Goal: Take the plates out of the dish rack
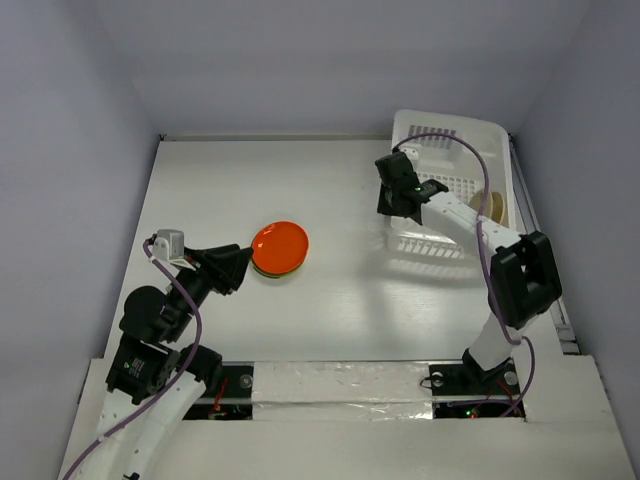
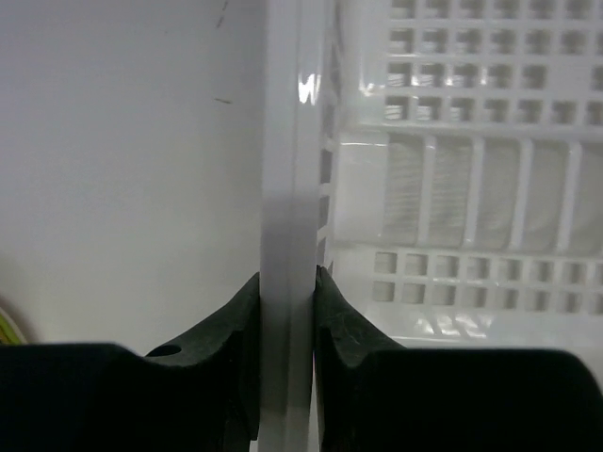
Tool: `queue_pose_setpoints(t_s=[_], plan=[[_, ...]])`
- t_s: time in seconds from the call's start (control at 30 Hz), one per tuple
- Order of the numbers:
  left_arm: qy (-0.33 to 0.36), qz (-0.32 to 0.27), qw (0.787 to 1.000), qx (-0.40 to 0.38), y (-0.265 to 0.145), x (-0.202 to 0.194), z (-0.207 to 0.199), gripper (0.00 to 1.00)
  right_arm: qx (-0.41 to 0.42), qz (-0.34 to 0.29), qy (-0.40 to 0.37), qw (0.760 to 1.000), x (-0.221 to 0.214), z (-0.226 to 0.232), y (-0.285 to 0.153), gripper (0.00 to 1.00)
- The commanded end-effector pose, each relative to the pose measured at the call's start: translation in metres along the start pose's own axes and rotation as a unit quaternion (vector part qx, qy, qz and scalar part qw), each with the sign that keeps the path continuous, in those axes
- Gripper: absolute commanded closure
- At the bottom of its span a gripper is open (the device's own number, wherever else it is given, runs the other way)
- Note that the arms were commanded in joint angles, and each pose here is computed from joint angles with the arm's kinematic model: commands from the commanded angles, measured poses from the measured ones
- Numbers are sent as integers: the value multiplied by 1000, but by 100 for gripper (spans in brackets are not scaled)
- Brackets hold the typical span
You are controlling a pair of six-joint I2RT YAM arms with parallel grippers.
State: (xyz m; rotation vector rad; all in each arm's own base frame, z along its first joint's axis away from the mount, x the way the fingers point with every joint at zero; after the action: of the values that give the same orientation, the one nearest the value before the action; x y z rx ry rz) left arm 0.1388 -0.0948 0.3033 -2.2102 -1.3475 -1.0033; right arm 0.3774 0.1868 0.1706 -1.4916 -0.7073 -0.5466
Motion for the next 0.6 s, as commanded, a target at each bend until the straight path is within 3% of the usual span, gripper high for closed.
queue_pose_setpoints(t_s=[0.0,0.17,0.4,0.57], plan=[[5,-17,1000,-23,0,8,-9,61,46,-15,-43,998,4,2,-15,80],[4,-16,1000,-22,0,8,-9,61,57,-9,-58,997,-1,-1,-27,80],[5,-15,1000,-23,1,7,-9,61,38,-27,-26,999,9,-3,-37,55],[5,-12,1000,-22,2,7,-8,61,39,-98,17,994,42,-12,-77,39]])
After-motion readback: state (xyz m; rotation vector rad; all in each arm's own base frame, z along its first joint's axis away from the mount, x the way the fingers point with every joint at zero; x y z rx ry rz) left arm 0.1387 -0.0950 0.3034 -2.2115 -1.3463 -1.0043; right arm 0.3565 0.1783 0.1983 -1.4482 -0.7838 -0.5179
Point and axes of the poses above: each gripper's point midway between its finger pads, its own y axis out along the fingers, its own z axis along the line the jaws close on, x = y × z, the point moved 5 cm from there along -y, back along the fingers, and after that the axes turned 14 degrees about -y, right-handed, at the moved point
